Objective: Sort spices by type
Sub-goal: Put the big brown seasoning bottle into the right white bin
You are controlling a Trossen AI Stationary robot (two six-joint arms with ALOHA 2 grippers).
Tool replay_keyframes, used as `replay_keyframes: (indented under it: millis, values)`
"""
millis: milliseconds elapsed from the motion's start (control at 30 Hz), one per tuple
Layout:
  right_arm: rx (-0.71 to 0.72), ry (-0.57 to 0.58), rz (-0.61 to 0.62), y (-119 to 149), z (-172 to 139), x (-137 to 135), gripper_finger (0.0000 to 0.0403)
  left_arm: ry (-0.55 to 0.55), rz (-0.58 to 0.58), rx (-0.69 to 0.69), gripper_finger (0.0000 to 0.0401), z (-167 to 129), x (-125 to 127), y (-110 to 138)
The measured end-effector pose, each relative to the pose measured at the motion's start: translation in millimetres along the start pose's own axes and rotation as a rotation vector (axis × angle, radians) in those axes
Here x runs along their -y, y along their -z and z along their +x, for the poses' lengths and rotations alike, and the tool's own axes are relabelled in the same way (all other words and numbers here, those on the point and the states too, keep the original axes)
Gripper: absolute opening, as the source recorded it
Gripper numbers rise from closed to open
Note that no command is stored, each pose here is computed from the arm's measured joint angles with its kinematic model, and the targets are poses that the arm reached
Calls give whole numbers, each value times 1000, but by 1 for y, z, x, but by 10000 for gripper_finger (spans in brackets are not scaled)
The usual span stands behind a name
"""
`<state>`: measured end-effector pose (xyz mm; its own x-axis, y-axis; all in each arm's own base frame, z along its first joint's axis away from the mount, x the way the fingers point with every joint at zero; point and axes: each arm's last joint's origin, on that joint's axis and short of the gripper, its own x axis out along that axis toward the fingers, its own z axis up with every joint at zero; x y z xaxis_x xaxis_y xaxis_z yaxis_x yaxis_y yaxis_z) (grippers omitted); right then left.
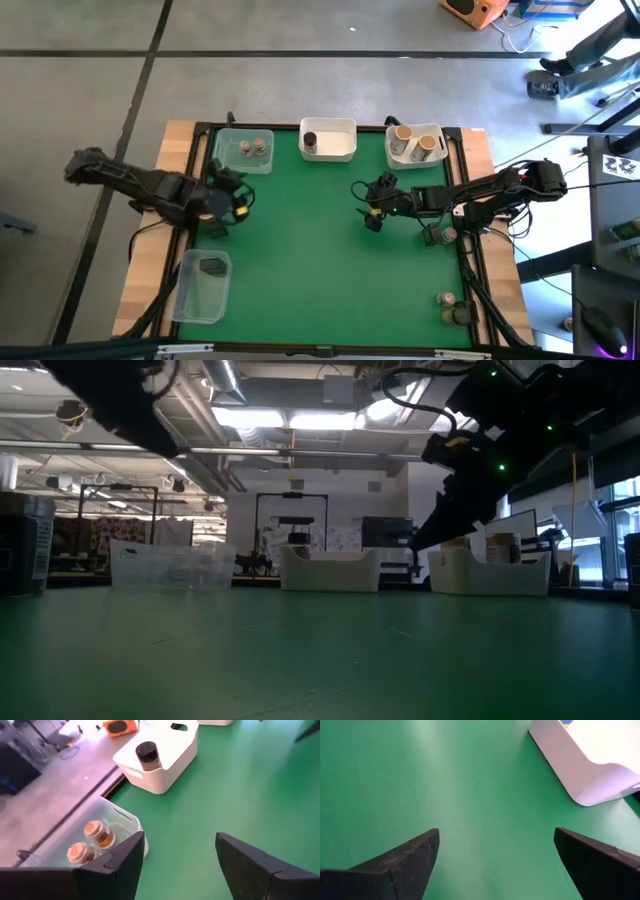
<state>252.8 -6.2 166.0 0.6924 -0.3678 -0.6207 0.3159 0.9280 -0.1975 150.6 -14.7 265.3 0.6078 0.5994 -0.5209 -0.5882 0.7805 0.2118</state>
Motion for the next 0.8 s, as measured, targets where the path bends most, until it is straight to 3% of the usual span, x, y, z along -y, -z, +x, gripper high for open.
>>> replay_keyframes:
  millis: [200,300,633,800]
  values:
    - [-7,-11,-46,1,0,0,390,35,-117,-90,272,8,-22,-26]
    - [-10,-17,-69,1,0,0,390,57,-181,-198,287,9,-32,-32]
    - [-8,-18,-116,1,0,0,390,-39,-411,-638,283,-3,-45,-8]
    - [-4,-18,-112,0,0,0,390,-101,-410,-733,282,-6,-44,-1]
